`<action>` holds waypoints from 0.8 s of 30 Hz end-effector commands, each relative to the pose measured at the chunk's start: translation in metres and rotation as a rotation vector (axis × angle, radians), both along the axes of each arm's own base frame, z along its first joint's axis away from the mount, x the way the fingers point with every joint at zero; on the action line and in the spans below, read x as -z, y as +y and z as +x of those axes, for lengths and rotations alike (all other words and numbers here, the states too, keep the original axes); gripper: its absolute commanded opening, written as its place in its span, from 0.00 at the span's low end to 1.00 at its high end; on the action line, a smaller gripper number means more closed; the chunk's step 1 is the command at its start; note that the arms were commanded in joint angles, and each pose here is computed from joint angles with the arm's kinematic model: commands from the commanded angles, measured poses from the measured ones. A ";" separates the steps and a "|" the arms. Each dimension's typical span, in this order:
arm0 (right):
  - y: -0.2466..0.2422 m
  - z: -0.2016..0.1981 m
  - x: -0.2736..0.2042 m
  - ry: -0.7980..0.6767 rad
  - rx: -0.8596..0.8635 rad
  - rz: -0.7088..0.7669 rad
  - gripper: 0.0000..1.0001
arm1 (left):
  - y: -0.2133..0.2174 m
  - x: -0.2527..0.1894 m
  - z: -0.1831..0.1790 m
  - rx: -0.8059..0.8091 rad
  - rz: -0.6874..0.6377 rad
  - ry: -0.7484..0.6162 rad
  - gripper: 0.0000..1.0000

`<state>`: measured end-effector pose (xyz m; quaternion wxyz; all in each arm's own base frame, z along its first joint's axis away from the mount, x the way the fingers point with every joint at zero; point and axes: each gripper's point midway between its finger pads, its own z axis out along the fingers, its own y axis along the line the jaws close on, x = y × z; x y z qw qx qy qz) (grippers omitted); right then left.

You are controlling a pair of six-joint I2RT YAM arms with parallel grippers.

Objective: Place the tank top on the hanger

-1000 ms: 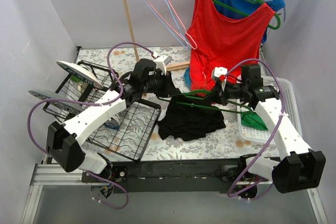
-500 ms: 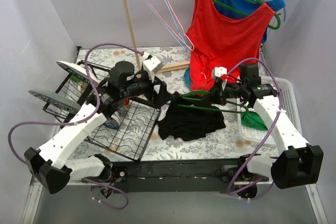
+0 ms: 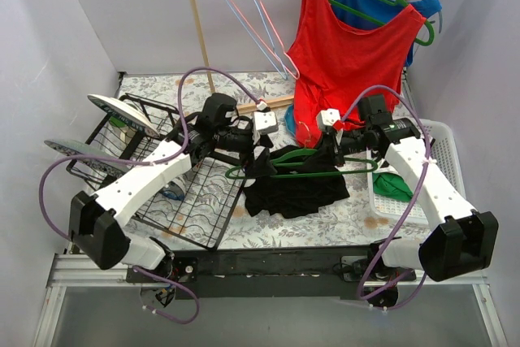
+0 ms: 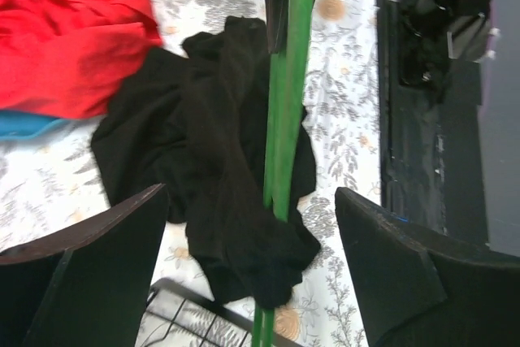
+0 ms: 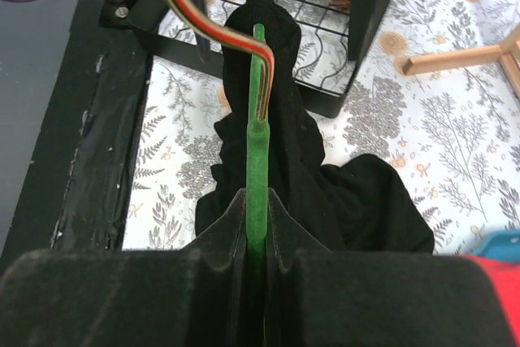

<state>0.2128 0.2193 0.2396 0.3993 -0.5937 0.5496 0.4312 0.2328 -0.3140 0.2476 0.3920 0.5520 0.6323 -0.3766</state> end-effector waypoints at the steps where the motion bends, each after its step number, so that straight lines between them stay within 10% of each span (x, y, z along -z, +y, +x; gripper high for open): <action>1: 0.010 -0.005 -0.018 -0.029 -0.057 0.033 0.01 | -0.016 -0.026 -0.019 0.152 -0.087 0.023 0.80; 13: 0.015 -0.006 -0.017 -0.006 -0.086 0.031 0.01 | -0.030 -0.008 -0.024 0.170 -0.074 0.174 0.46; 18: 0.016 -0.006 -0.018 0.008 -0.091 0.032 0.01 | -0.032 -0.005 -0.021 0.134 -0.071 0.174 0.00; 22: 0.015 -0.001 -0.017 0.016 -0.068 0.010 0.01 | -0.028 -0.001 -0.002 -0.023 -0.047 0.184 0.00; 24: 0.013 0.010 -0.015 0.031 -0.006 -0.034 0.25 | -0.022 0.004 0.003 -0.094 -0.028 0.194 0.00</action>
